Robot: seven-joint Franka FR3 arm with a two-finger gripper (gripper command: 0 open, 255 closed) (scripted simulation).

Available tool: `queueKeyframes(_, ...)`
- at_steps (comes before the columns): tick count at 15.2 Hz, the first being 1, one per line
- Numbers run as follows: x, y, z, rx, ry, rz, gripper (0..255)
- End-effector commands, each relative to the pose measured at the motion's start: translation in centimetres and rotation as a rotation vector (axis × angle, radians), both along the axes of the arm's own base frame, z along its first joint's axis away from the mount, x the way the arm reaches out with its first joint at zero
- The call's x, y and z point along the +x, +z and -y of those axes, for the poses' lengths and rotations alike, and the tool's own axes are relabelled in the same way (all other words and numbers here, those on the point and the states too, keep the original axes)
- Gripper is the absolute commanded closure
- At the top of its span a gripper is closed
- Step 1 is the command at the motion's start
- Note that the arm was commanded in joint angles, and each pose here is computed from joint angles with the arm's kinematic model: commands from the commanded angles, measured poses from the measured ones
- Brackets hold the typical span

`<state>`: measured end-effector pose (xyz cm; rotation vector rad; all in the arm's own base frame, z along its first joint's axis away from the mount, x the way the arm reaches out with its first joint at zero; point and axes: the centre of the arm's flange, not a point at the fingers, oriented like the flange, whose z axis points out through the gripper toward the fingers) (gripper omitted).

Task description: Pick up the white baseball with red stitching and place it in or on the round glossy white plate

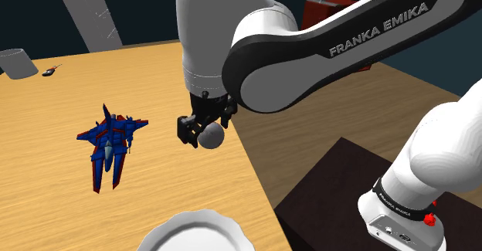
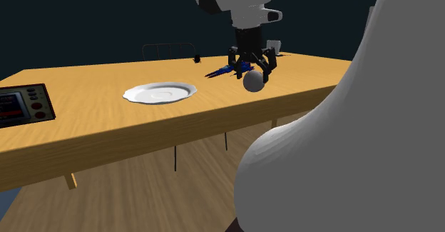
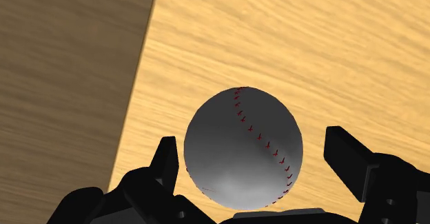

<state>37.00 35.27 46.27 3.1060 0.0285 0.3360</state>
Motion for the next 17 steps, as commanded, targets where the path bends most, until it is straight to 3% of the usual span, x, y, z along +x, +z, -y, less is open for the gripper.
queueKeyframes(1, 0.0, 0.0, 0.0, 0.000, 0.000, 0.000, 0)
queueKeyframes(2, 0.0, 0.0, 0.0, 0.000, 0.000, 0.000, 255)
queueKeyframes(11, 0.0, 0.0, 0.0, 0.000, 0.000, 0.000, 255)
queueKeyframes(17, 0.0, 3.2, 0.0, 0.000, 0.000, 0.000, 255)
